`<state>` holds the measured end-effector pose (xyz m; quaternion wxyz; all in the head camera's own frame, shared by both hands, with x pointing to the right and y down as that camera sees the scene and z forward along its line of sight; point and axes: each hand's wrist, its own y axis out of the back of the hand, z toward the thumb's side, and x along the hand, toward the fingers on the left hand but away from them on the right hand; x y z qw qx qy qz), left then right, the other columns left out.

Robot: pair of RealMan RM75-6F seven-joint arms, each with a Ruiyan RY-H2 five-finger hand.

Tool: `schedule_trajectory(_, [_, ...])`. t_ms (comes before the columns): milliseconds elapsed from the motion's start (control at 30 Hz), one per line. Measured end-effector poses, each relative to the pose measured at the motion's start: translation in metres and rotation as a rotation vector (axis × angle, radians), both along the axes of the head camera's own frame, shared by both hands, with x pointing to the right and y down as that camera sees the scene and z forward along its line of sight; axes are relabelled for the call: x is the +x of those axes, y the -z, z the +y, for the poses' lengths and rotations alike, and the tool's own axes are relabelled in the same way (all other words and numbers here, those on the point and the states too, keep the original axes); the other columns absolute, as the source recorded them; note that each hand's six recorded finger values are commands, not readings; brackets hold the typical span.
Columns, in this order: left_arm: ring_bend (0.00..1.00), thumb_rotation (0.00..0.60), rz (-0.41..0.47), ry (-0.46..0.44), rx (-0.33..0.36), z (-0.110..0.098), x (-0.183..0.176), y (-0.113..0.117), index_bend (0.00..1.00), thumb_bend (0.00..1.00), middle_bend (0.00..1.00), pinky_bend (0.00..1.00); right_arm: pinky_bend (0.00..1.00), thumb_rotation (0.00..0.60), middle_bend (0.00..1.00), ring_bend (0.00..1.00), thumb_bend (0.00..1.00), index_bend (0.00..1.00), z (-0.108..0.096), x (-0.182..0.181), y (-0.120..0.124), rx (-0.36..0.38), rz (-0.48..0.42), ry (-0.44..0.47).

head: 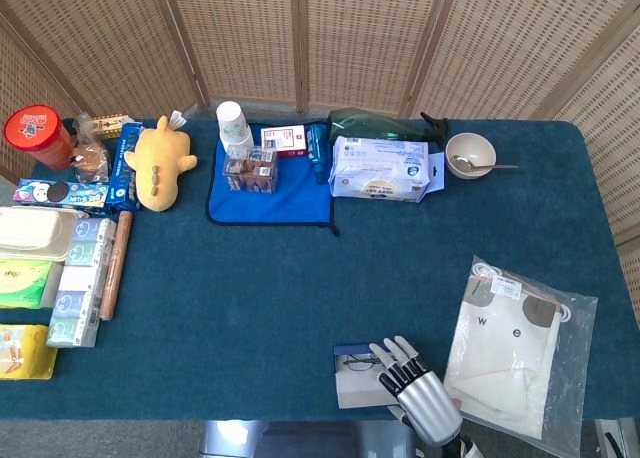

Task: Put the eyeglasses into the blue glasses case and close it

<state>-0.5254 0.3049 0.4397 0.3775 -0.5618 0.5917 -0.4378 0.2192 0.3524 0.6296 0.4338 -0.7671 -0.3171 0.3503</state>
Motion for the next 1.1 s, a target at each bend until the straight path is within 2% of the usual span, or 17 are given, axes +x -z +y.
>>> schedule_trajectory(133, [0.0, 0.6, 0.002, 0.0, -0.002, -0.001, 0.0, -0.002, 0.19, 0.3, 0.12, 0.0, 0.18, 0.6, 0.14, 0.12, 0.22, 0.37, -0.003, -0.005, 0.0, -0.001, 0.007, 0.018])
schedule_trajectory(533, [0.0, 0.6, 0.003, 0.016, -0.009, 0.001, -0.004, -0.006, 0.19, 0.29, 0.12, 0.0, 0.23, 0.6, 0.2, 0.17, 0.32, 0.46, -0.006, -0.018, -0.008, -0.039, 0.06, 0.076])
schedule_trajectory(767, [0.0, 0.6, 0.005, 0.019, -0.015, 0.001, -0.005, -0.011, 0.19, 0.29, 0.12, 0.0, 0.24, 0.6, 0.26, 0.24, 0.34, 0.55, -0.008, -0.021, -0.008, -0.051, 0.076, 0.09])
schedule_trajectory(1100, [0.0, 0.6, 0.007, 0.018, -0.014, -0.001, -0.005, -0.014, 0.19, 0.3, 0.12, 0.0, 0.24, 0.6, 0.27, 0.25, 0.33, 0.58, -0.013, -0.028, -0.006, -0.055, 0.082, 0.099])
